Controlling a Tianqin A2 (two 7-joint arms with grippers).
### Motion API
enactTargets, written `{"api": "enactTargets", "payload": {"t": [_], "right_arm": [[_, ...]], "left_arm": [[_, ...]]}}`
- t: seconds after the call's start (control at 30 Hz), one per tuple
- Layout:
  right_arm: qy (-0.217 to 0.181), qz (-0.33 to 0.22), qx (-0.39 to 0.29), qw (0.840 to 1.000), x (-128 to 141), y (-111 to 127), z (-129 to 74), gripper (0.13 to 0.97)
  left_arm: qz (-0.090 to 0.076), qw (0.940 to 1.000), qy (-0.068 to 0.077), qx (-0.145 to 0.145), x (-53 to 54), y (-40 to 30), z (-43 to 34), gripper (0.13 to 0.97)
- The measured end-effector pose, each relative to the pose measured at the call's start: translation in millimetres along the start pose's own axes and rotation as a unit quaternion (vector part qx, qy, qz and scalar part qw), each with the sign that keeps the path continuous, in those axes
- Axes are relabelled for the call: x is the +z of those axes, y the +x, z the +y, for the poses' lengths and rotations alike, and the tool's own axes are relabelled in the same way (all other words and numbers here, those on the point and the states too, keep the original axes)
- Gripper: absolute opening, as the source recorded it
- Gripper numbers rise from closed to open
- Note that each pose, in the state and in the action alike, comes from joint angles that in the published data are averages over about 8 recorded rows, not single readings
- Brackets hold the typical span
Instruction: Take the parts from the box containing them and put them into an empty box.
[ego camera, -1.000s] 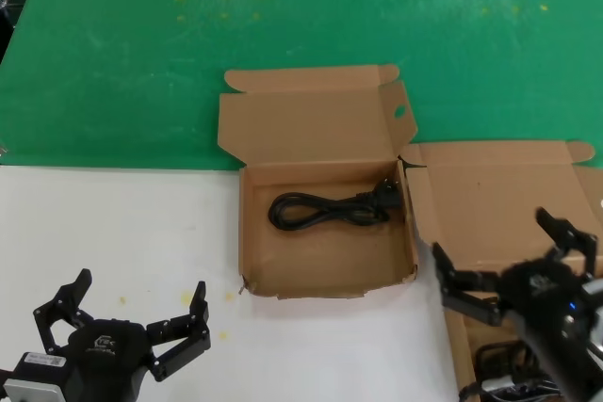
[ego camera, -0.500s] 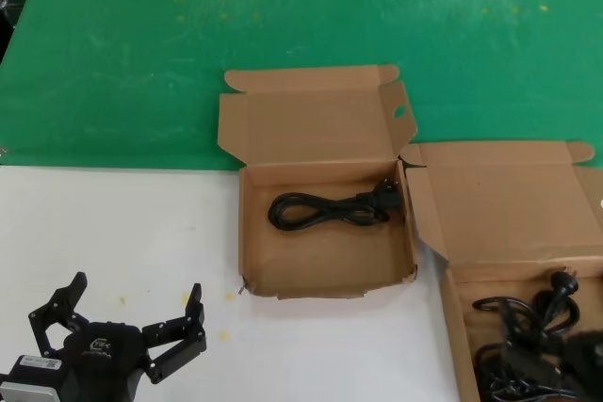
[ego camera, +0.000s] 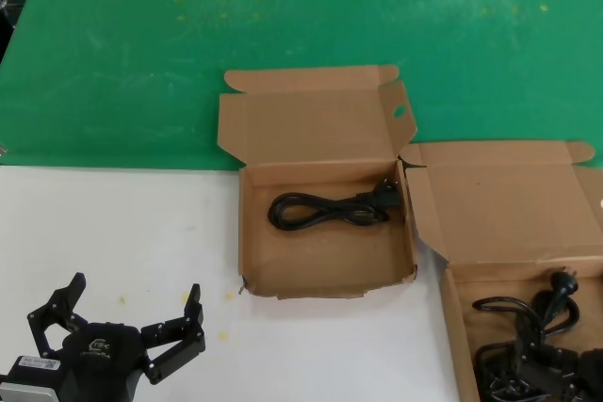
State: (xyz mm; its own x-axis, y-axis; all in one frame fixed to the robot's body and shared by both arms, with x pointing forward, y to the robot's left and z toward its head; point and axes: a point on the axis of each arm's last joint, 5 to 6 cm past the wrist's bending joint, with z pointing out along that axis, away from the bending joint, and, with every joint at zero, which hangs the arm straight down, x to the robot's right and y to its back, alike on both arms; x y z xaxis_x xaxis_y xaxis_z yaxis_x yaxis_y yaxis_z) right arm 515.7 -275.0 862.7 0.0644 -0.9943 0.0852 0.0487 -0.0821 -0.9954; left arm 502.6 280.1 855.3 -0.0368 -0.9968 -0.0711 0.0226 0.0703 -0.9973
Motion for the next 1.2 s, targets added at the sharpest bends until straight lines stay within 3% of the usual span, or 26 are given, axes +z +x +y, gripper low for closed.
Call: {"api": "enactTargets", "payload": {"t": [1.2], "right_arm": [[0.0,0.0,0.0,1.0,0.0,0.0,0.0,0.966]], "left_arm": [[0.0,1.0,0.0,0.0,0.0,0.0,0.0,0.966]]}}
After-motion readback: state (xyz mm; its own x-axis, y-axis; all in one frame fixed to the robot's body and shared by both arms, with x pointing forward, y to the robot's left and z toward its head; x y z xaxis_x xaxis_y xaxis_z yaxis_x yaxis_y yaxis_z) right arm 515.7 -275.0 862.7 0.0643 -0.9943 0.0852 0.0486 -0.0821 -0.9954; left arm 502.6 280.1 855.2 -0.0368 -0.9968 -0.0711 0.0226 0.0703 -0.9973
